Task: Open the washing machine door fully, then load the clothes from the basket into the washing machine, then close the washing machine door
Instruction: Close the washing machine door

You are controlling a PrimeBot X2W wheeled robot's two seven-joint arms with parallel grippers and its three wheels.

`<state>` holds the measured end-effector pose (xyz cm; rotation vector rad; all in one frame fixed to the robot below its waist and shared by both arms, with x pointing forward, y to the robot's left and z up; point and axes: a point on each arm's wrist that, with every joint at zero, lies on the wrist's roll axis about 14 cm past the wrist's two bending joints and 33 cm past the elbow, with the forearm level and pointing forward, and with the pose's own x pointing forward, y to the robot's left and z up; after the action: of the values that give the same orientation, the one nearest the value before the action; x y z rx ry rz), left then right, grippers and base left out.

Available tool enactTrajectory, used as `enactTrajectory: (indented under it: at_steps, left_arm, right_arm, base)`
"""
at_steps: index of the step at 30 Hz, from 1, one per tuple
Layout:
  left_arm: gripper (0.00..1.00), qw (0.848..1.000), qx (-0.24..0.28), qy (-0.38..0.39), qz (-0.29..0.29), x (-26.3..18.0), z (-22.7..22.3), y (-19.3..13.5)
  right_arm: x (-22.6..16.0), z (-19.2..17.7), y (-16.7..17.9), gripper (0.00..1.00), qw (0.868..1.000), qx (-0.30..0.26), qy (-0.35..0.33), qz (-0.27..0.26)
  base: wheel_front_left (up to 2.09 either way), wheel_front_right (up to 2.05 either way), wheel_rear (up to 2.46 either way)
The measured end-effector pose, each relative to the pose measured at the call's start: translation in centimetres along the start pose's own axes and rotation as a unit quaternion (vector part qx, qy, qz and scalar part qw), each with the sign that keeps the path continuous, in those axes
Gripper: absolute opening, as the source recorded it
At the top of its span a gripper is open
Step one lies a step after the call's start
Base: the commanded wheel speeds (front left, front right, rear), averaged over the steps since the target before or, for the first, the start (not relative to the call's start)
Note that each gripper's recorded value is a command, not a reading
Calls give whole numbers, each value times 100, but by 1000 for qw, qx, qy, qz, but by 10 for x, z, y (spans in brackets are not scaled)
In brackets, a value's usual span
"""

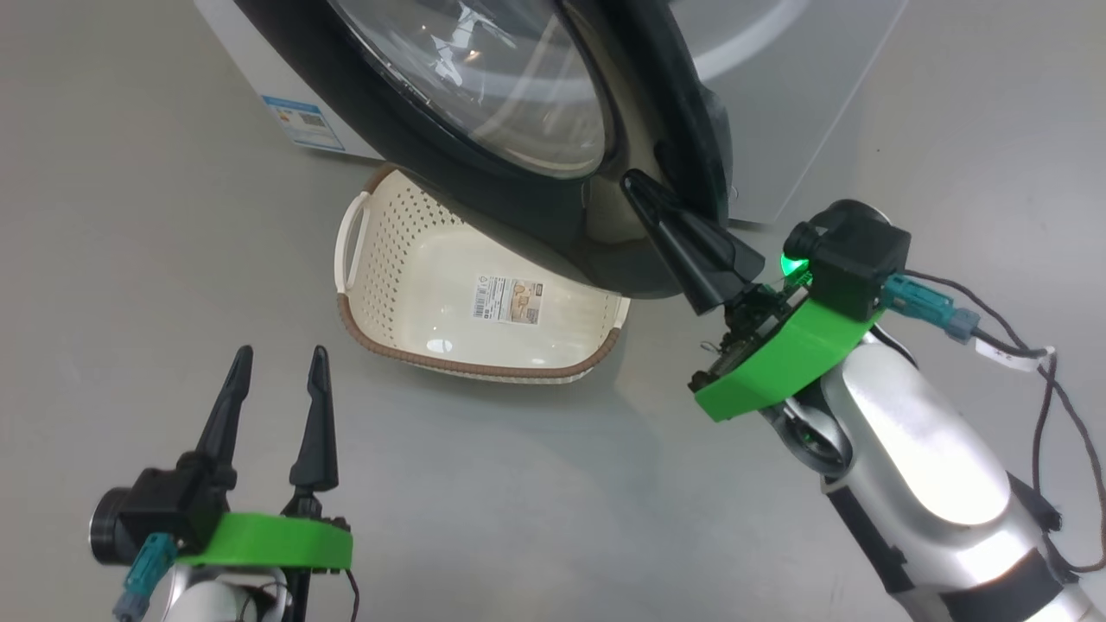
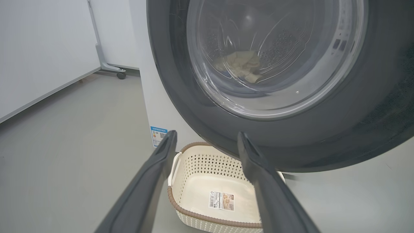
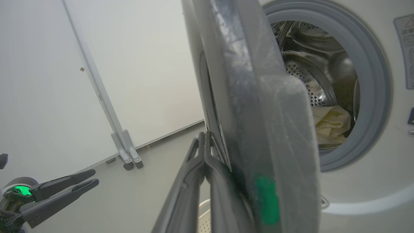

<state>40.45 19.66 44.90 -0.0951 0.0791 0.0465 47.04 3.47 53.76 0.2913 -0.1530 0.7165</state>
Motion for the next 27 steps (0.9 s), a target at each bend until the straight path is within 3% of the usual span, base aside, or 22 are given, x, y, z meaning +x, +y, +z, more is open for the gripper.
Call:
enactTrajectory:
  at_steps: [12,27]
  left_arm:
    - [100,1000,0,20,-13,13,-17,-8]
    - [100,999,14,45,-3,35,-43,2]
  right_arm:
    - [19,10,-41,0,999,-23,-18,-27]
    - [49,-4,-91,0,998,-57,-20,-34]
  base:
    - [0,0,0]
    - [0,0,0]
